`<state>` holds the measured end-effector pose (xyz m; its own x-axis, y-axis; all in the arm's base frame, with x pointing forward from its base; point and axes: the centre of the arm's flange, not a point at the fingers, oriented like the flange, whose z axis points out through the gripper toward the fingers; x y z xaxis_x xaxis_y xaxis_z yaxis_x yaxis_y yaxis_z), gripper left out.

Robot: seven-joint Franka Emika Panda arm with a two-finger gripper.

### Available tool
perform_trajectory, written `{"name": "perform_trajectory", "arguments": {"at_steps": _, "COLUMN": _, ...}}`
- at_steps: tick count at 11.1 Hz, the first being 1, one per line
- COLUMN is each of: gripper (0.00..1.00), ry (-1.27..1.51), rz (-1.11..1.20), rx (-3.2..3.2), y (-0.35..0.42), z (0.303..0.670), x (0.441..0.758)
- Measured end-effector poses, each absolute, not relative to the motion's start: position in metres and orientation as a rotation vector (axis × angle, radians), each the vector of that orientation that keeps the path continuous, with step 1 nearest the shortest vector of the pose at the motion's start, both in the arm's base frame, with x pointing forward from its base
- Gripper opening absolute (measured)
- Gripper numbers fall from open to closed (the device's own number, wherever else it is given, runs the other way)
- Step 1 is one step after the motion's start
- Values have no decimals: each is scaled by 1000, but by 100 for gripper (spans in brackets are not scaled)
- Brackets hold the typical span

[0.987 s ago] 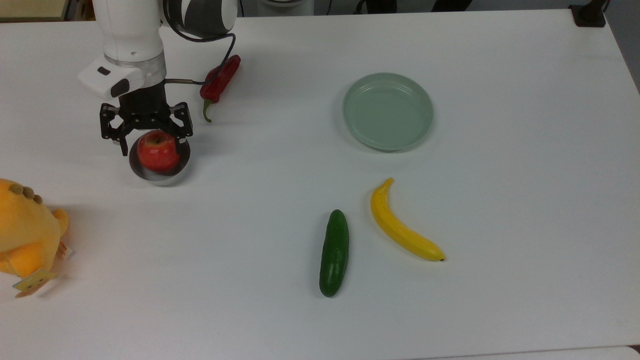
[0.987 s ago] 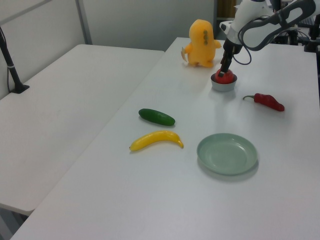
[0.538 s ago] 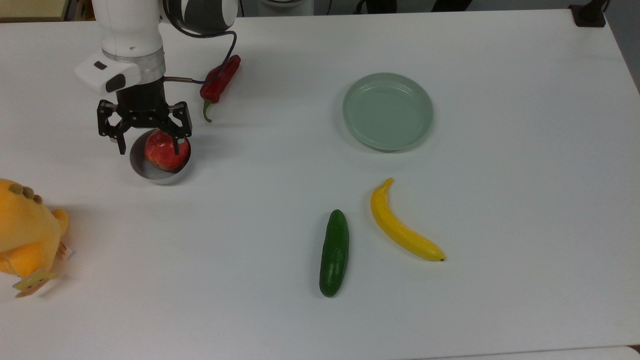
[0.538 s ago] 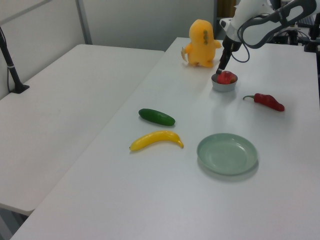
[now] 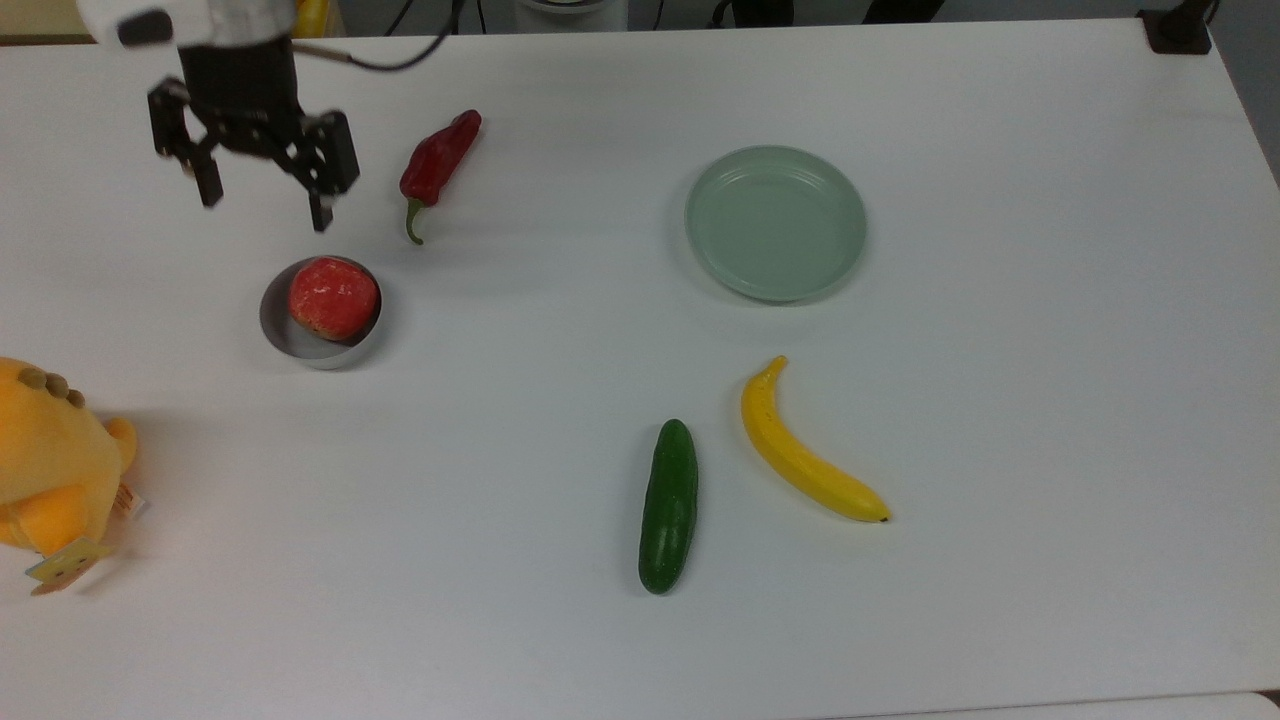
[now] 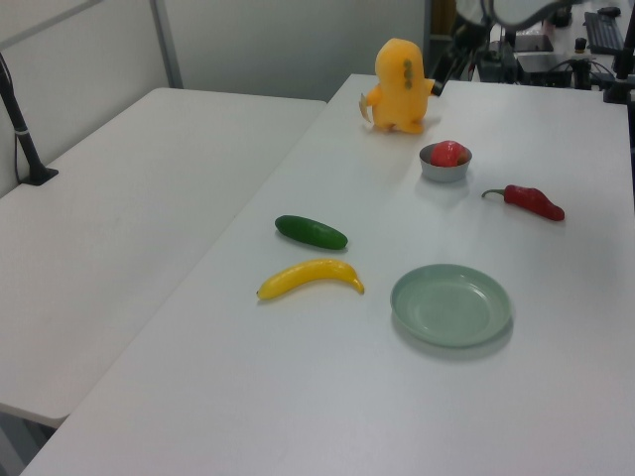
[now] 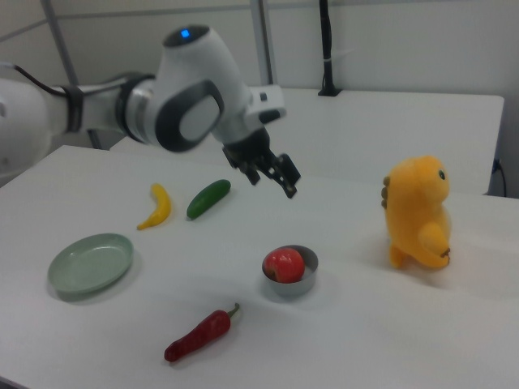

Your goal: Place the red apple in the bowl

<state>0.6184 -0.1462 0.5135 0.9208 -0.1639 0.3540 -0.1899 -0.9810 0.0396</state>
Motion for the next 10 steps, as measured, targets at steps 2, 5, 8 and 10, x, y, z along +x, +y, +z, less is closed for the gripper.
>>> {"name": "perform_trajectory", "arguments": {"at_steps": 2, "gripper": 100, "ry": -429, "rz": 497, "rx": 3020, "y": -129, "z": 557, "x": 601}}
{"name": "perform_trajectory", "arguments": {"at_steps": 5, "gripper": 100, "ry": -604, "rz": 383, "rx": 3068, "y": -86, "z": 607, "x": 564}}
{"name": "perform_trajectory", "arguments": {"at_steps": 8, "gripper": 100, "ry": -524, "rz": 231, "rx": 3120, "y": -32, "z": 624, "x": 537}}
{"name": "perform_trajectory", "arguments": {"at_steps": 10, "gripper": 100, "ry": -442, "rz": 189, "rx": 3157, "y": 0, "z": 620, "x": 537}}
